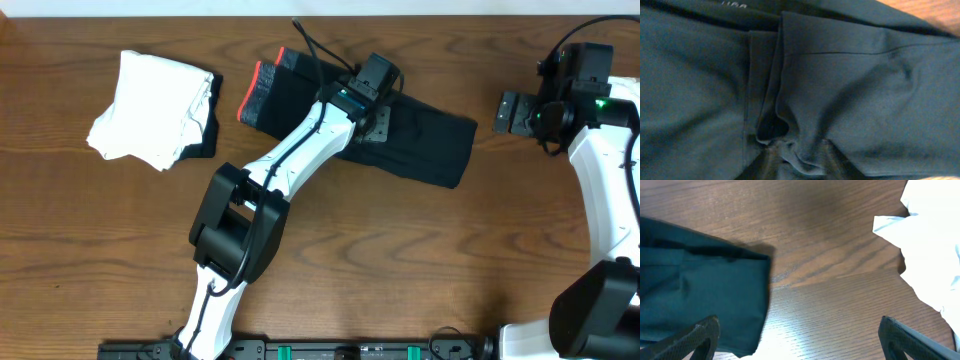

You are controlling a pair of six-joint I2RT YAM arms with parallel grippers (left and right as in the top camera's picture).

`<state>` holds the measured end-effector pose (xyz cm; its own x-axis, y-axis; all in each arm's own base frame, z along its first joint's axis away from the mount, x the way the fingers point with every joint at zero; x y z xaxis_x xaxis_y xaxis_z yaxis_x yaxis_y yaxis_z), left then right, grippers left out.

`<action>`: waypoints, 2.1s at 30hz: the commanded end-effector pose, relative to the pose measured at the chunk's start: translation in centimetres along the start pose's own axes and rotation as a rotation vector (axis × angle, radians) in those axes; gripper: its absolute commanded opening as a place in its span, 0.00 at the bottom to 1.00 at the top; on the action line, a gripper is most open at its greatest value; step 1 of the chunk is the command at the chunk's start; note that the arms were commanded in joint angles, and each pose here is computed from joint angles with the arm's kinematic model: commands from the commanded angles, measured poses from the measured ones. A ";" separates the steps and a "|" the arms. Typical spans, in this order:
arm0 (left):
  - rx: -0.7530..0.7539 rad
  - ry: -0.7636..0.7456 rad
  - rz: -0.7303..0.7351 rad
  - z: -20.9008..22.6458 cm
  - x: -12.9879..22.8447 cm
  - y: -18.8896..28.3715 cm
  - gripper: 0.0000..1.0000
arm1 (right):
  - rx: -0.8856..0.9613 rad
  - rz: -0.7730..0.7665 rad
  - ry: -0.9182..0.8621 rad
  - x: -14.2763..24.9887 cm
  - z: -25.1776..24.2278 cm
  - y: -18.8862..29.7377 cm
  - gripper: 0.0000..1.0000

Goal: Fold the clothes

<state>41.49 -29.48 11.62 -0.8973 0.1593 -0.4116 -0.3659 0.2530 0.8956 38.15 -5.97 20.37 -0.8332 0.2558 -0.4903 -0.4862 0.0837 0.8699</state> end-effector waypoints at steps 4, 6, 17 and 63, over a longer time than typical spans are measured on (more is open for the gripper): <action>0.007 -0.027 -0.021 -0.2 0.1 0.0 0.24 | 0.011 0.001 -0.011 0.0 -0.2 -0.1 0.99; 0.004 -0.027 -0.014 0.0 0.7 -0.6 0.24 | 0.011 0.001 -0.011 0.0 -0.2 -0.1 0.99; -0.033 -0.123 0.036 1.5 3.3 -2.7 0.21 | 0.011 0.001 -0.011 0.0 -0.2 -0.1 0.99; -0.410 0.385 -0.099 24.2 0.3 19.1 0.98 | -0.327 0.229 -0.067 4.2 3.5 -11.5 0.71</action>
<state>40.23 -1.68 24.45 -0.8520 -0.2254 -0.4726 -0.4503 -0.1449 0.8810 41.26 -3.01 10.34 -0.8945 0.3168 -0.3154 -0.3916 -0.2149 0.8947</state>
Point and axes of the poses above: each gripper's point midway between its finger pads, its own y axis back along the fingers, its own z axis along the line the jaws close on, x = y × z, the point moved 5 cm from there along y, back along the fingers, and after that the axes turned 2 degrees about -y, right-handed, at the moved point
